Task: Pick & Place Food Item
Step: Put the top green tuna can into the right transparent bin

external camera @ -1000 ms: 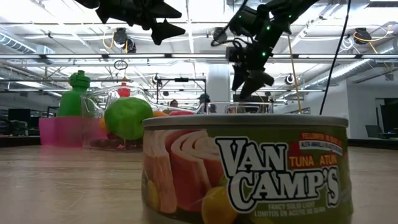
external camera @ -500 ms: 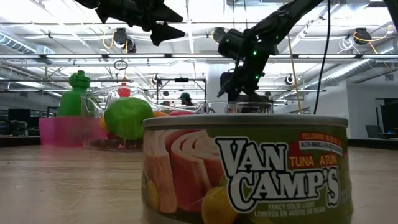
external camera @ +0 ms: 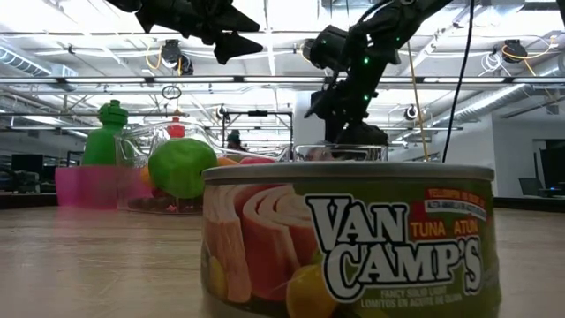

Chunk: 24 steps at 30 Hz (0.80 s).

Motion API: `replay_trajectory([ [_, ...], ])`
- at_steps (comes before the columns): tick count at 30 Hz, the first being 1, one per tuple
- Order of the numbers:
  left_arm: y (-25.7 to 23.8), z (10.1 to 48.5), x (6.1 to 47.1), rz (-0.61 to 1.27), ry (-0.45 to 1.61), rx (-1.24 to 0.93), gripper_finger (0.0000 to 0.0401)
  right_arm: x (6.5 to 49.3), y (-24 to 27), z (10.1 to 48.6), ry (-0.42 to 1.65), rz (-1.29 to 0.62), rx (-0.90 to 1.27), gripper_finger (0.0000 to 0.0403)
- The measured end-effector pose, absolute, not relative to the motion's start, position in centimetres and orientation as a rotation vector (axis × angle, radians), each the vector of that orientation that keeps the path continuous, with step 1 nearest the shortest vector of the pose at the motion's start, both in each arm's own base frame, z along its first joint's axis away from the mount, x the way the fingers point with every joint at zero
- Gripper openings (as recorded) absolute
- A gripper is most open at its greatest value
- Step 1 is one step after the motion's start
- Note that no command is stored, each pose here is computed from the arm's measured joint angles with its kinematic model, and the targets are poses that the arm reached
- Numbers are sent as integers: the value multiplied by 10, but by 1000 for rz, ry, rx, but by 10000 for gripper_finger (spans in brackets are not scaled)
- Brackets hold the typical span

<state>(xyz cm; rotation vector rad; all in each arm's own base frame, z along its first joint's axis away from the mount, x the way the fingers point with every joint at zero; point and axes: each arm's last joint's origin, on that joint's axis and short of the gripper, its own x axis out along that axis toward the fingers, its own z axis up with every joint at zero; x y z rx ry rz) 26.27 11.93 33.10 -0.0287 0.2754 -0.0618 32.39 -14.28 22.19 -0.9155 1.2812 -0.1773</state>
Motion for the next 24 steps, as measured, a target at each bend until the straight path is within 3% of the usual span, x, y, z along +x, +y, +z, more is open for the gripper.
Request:
replay_trajectory([
  [13,119,331,263,-61,275,-32,301,313,-140,239,1197,-345,-601,138],
  [18,119,331,263,-61,273,-33,301,299,-158,262,1085,-379,-179,138],
  [21,119,331,263,-60,273,-39,301,284,-175,262,1059,-309,164,138],
  [24,119,331,263,-59,273,-41,301,279,-190,254,1029,-267,345,138],
])
